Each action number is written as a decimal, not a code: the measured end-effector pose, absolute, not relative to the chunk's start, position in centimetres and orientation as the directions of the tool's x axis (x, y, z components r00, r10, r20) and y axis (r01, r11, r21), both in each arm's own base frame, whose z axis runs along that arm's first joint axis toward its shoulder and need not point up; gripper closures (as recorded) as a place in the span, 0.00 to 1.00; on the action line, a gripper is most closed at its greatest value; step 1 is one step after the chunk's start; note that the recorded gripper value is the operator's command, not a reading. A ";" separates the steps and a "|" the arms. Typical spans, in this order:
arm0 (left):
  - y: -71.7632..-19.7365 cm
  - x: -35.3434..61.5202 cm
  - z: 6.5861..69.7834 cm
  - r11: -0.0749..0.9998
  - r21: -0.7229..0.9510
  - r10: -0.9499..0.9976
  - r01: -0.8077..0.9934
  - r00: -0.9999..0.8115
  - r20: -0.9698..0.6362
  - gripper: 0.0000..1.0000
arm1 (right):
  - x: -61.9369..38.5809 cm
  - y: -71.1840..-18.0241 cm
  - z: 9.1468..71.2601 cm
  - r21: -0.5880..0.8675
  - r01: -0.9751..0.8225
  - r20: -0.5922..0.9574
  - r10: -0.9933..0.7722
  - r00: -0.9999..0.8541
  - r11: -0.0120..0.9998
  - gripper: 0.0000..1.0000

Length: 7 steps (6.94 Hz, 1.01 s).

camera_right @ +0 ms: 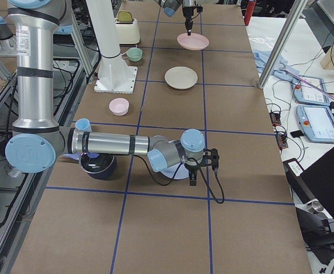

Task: Stack three plates with pink and blue
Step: 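Lift the pink plate with the left gripper toward the cream plate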

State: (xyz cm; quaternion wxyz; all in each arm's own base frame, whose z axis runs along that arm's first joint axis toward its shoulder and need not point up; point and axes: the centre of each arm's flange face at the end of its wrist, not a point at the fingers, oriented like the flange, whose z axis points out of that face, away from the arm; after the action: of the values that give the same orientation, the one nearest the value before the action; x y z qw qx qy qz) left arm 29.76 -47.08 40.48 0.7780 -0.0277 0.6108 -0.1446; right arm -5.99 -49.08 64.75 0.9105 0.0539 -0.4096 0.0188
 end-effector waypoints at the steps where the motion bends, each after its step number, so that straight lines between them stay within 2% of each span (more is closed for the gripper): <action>1: -46.6 33.9 37.3 0.945 -0.259 -0.297 0.198 0.196 -0.935 1.00 | -7.6 -48.9 64.9 0.083 -0.071 0.748 -0.015 0.663 0.994 0.00; 3: -45.9 40.7 31.6 0.932 -0.293 -0.336 0.213 0.205 -0.919 1.00 | -9.7 -48.5 65.4 0.077 -0.038 0.747 -0.032 0.664 0.996 0.00; 5: -45.4 42.6 29.5 0.929 -0.304 -0.345 0.209 0.201 -0.917 1.00 | -11.1 -48.0 67.2 0.048 -0.005 0.739 -0.032 0.673 0.999 0.00; 7: -45.2 43.2 28.6 0.932 -0.302 -0.340 0.201 0.195 -0.920 1.00 | -11.5 -47.5 68.7 0.022 0.011 0.734 -0.023 0.679 1.000 0.06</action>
State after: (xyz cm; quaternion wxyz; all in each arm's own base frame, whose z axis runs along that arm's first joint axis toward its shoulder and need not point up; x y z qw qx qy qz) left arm 43.22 -45.17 28.57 0.7709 -0.0567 0.6097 -0.1756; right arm -11.48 -47.50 68.72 0.9162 0.0079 -0.4005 -0.0092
